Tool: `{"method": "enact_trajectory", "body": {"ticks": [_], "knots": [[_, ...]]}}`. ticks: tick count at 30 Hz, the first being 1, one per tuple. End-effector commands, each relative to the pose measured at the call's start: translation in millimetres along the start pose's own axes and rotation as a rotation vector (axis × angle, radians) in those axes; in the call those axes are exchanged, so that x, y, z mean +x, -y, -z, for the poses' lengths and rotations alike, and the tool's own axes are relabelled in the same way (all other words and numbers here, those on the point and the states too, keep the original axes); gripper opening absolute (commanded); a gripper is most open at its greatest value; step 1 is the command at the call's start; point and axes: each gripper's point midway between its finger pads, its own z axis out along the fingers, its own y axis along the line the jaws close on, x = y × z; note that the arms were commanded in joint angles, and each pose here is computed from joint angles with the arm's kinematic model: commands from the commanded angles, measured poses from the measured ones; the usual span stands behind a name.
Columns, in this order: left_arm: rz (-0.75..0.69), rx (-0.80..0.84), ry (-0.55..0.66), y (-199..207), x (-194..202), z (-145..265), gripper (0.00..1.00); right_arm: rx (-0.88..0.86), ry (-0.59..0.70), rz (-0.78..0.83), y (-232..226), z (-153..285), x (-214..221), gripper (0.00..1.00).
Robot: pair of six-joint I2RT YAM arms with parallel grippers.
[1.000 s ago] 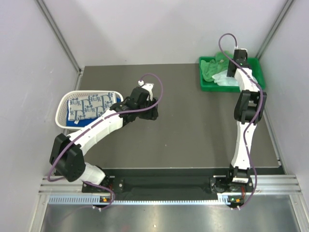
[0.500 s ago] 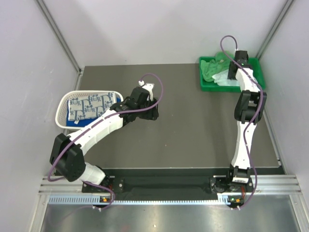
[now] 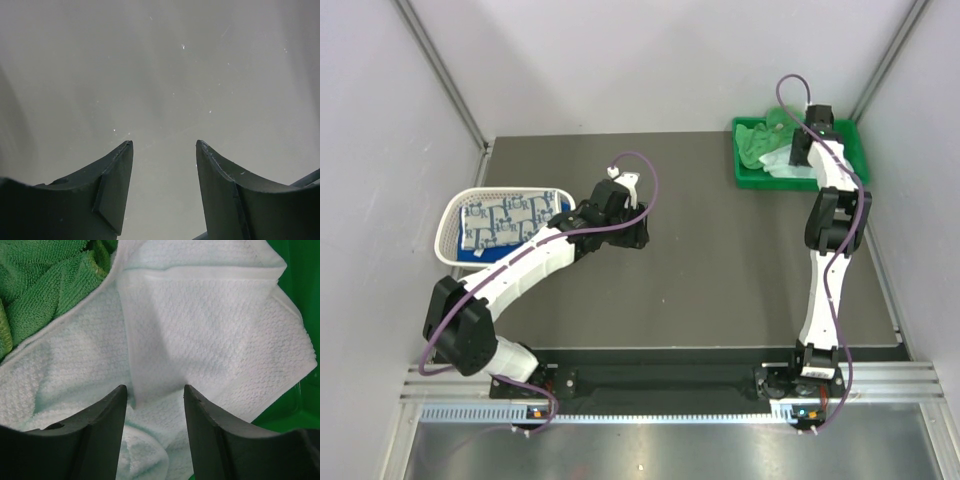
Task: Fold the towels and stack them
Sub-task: Grab crumpled towel
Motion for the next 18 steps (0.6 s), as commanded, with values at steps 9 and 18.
{"method": "enact_trajectory", "body": {"ticks": [9, 18], "knots": [[-0.014, 0.048, 0.089, 14.0, -28.9, 5.7, 0.58, -0.001, 0.011, -0.04, 2.8, 0.7, -9.9, 0.25], [-0.017, 0.072, 0.081, 18.1, -27.5, 6.6, 0.58, 0.027, 0.068, -0.07, 8.6, 6.8, -22.2, 0.0]]}}
